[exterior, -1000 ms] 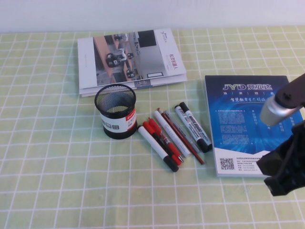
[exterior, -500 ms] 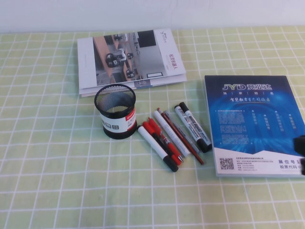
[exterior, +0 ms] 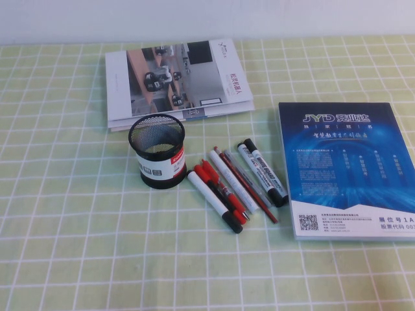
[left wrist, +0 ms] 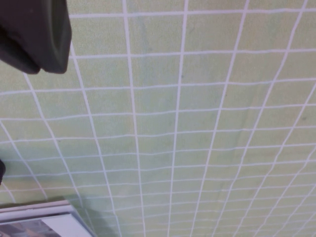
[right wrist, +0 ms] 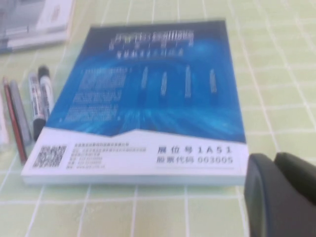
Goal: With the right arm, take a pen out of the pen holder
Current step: 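Take a marker out of the pen holder and lay it on the table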
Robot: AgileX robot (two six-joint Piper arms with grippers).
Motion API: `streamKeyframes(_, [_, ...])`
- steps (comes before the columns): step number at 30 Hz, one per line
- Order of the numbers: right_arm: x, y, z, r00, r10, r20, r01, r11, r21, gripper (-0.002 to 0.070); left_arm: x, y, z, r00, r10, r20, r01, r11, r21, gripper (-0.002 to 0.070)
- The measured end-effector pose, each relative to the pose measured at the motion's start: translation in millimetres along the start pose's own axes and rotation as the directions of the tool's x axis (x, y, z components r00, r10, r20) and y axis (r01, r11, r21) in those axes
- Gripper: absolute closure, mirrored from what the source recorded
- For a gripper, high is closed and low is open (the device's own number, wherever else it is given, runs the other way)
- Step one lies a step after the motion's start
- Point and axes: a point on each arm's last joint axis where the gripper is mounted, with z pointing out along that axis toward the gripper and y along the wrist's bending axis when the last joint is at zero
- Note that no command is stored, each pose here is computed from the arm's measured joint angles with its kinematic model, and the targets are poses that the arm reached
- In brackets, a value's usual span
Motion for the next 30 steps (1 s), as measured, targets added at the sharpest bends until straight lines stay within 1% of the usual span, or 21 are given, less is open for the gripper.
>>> streamKeyframes(4, [10.6,-1.3,-6.4,0.997,-0.006,0.082,0.006,1.0,-0.001,0.0688,0.0,0.0,0.0,1.0,0.0,0.0,0.0,1.0,0.0,0.068])
streamKeyframes(7, [11.3,-1.1,-11.7,0.988,-0.013,0.156,0.014,1.0,-0.007,0.0689,0.0,0.0,0.0,1.0,0.0,0.0,0.0,1.0,0.0,0.068])
streamKeyframes(10, [11.1,-0.3,-14.9,0.982,-0.022,0.185,0.025,1.0,-0.013,0.0689,0.0,0.0,0.0,1.0,0.0,0.0,0.0,1.0,0.0,0.068])
streamKeyframes(17, [12.8,-0.1,-14.6,0.984,-0.05,0.173,0.052,0.999,-0.011,0.0688,0.0,0.0,0.0,1.0,0.0,0.0,0.0,1.0,0.0,0.068])
streamKeyframes(23, [18.8,1.7,-13.9,0.992,-0.059,0.108,0.063,0.997,-0.034,0.0689,0.0,0.0,0.0,1.0,0.0,0.0,0.0,1.0,0.0,0.068])
streamKeyframes(25, [20.7,1.1,-13.7,0.993,-0.074,0.088,0.076,0.997,-0.027,0.0689,0.0,0.0,0.0,1.0,0.0,0.0,0.0,1.0,0.0,0.068])
streamKeyframes(30, [26.2,-1.6,-13.3,0.999,-0.048,0.025,0.048,0.999,-0.002,0.0688,0.0,0.0,0.0,1.0,0.0,0.0,0.0,1.0,0.0,0.068])
